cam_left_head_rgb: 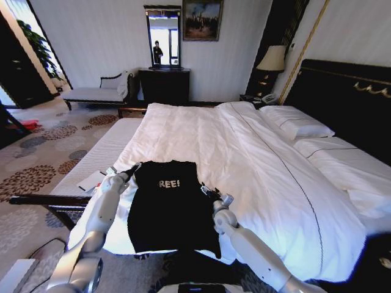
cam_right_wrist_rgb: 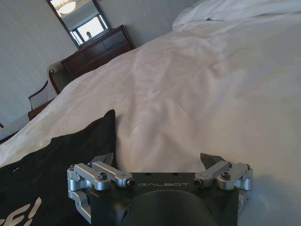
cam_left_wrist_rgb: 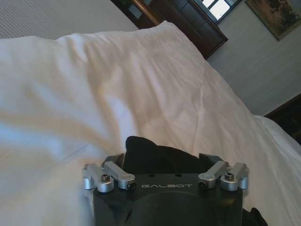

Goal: Fold the clothes on the bed.

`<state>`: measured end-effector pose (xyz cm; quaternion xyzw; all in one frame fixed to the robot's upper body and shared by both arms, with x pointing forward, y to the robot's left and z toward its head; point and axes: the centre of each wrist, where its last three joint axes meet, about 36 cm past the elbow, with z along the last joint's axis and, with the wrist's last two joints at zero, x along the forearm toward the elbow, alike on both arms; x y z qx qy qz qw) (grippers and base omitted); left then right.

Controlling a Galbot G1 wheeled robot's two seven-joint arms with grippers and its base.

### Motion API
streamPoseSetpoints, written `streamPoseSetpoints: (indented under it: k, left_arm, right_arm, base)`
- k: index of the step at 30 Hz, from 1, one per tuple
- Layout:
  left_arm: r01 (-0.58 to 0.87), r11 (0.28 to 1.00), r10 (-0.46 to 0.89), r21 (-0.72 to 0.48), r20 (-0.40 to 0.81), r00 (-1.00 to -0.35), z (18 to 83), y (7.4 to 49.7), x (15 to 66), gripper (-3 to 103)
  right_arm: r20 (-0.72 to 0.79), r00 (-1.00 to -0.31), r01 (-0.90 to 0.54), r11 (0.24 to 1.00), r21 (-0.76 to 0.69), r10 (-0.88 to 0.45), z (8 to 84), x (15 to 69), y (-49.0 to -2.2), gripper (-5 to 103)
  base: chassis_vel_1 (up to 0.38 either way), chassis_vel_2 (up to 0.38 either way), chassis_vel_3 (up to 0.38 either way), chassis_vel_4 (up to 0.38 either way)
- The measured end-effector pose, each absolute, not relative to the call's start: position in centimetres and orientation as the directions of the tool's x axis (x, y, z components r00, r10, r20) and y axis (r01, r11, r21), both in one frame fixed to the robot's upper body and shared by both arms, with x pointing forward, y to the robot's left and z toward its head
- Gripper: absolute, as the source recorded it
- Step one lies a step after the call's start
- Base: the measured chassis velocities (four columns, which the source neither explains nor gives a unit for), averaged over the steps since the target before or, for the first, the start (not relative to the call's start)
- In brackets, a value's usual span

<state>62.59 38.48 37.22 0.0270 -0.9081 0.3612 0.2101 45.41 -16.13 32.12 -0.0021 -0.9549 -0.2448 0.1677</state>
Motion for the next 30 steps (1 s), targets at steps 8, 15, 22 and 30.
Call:
streamPoseSetpoints:
  k: [8, 15, 22, 30]
  left_arm:
    - [-0.197, 0.747, 0.101, -0.635, 0.401, -0.911, 36.4, 38.5, 62.9, 59]
    - [-0.197, 0.754, 0.088, -0.627, 0.392, -0.916, 36.3, 39.2, 62.5, 32]
    - [-0.202, 0.762, 0.073, -0.615, 0.392, -0.917, 36.4, 40.1, 62.2, 11]
    - [-0.195, 0.77, 0.059, -0.608, 0.371, -0.927, 37.6, 41.2, 62.5, 0]
  right_arm:
    - [0.323, -0.943, 0.09, 0.881, 0.464, -0.074, 32.0, 45.6, -16.2, 100]
    - [0.321, -0.944, 0.088, 0.88, 0.467, -0.076, 32.1, 46.0, -15.9, 100]
    - [0.32, -0.944, 0.087, 0.879, 0.468, -0.077, 32.1, 46.0, -15.9, 100]
    - [0.318, -0.945, 0.085, 0.88, 0.467, -0.077, 32.2, 46.1, -15.9, 100]
  base:
    - [0.0, 0.0, 0.0, 0.0]
    - [0.0, 0.0, 0.0, 0.0]
    - [0.0, 0.0, 0.0, 0.0]
    - [0.0, 0.0, 0.0, 0.0]
